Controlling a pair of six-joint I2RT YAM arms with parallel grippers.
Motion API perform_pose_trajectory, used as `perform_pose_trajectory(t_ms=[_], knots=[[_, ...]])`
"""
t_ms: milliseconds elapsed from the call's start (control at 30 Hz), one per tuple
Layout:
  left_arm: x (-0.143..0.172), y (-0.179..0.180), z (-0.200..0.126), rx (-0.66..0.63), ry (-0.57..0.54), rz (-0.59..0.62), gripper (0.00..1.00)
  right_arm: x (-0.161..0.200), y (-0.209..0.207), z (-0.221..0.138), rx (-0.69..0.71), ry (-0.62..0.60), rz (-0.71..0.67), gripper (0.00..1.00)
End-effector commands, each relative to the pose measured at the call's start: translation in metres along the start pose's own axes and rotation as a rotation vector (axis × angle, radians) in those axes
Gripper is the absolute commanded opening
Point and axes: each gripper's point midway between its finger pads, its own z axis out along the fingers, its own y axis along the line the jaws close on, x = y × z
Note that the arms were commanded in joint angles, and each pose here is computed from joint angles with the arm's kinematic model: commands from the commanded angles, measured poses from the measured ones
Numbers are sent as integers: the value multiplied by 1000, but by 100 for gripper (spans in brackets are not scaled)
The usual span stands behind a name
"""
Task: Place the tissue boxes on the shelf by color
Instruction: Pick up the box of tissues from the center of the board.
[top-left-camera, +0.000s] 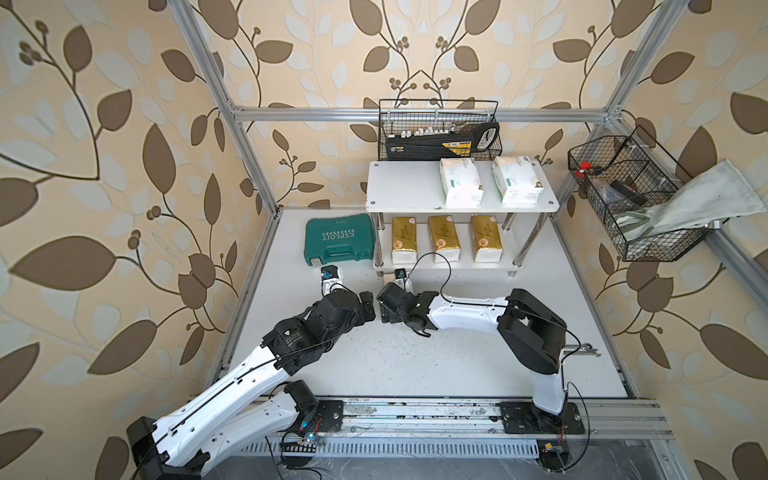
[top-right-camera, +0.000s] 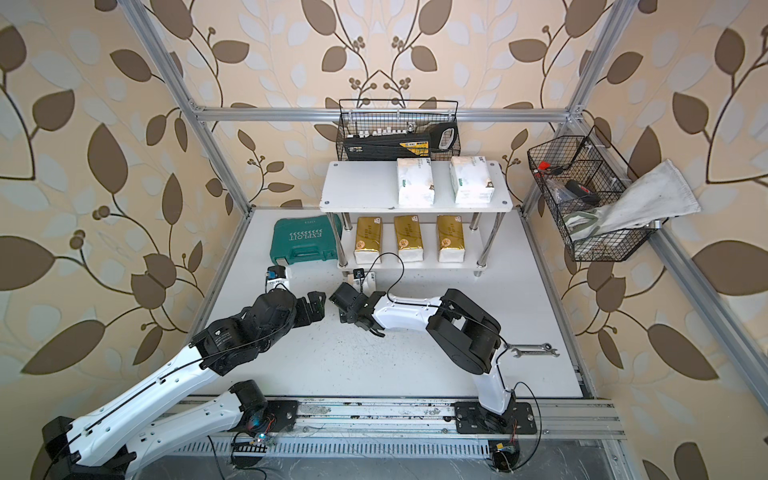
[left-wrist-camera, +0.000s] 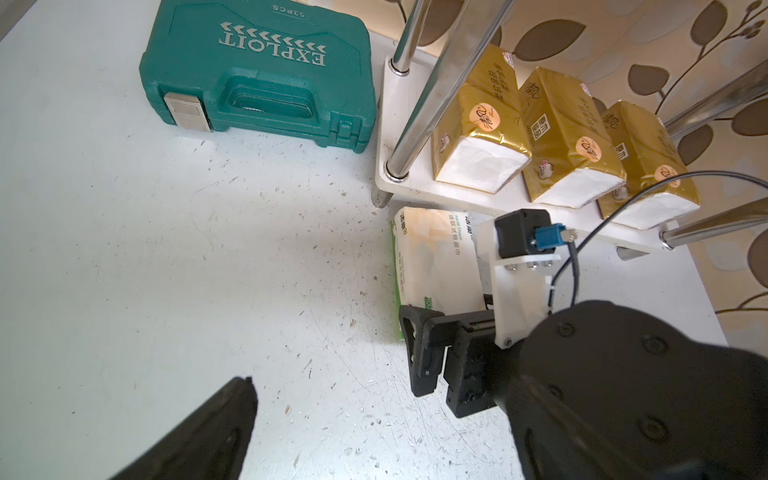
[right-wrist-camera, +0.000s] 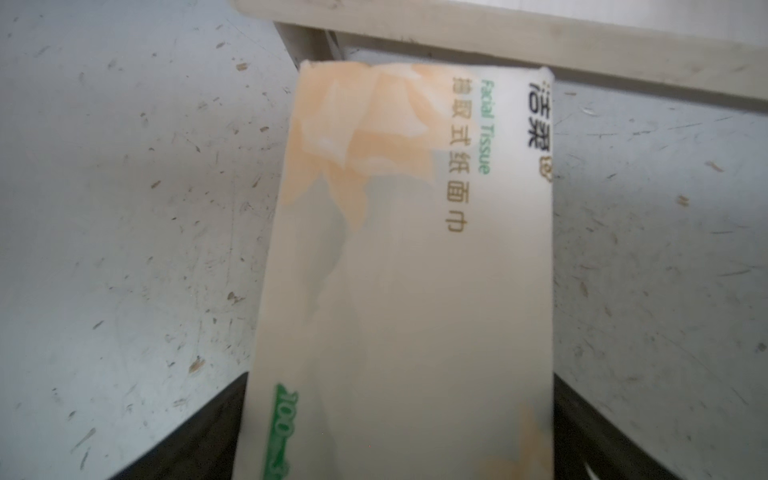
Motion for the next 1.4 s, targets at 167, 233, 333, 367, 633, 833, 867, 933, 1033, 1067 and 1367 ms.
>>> perform_pose_trajectory(t_ms=[167, 233, 333, 367, 633, 833, 867, 933, 1033, 1067, 1367], knots=[[-5, 1, -1, 6, -22, 5, 99, 18, -9, 18, 25, 63, -7, 99], [-5, 1, -1, 5, -23, 3, 99, 19, -9, 21, 16, 70, -12, 99], [-4, 1, 0, 2, -21, 0, 99, 20, -8, 22, 3, 78, -23, 98], [-4, 1, 0, 3, -19, -1, 99, 20, -7, 22, -2, 78, -27, 98], [-7, -1, -1, 4, -23, -1, 99, 28, -9, 15, -47, 91, -47, 88], [-17, -5, -7, 15, -41, -11, 99, 31, -16, -7, -85, 69, -55, 83], [-20, -7, -9, 20, -46, -13, 99, 31, -18, -11, -87, 62, -61, 83], [-25, -11, -12, 30, -54, -11, 99, 32, -20, -20, -93, 51, -70, 83], [-33, -17, -17, 47, -63, -11, 99, 34, -24, -33, -106, 42, -77, 82], [-35, -19, -19, 56, -64, -13, 99, 35, -25, -38, -111, 42, -80, 82], [-67, -47, -40, 153, -116, -32, 99, 26, -23, -100, -191, 5, -85, 81]])
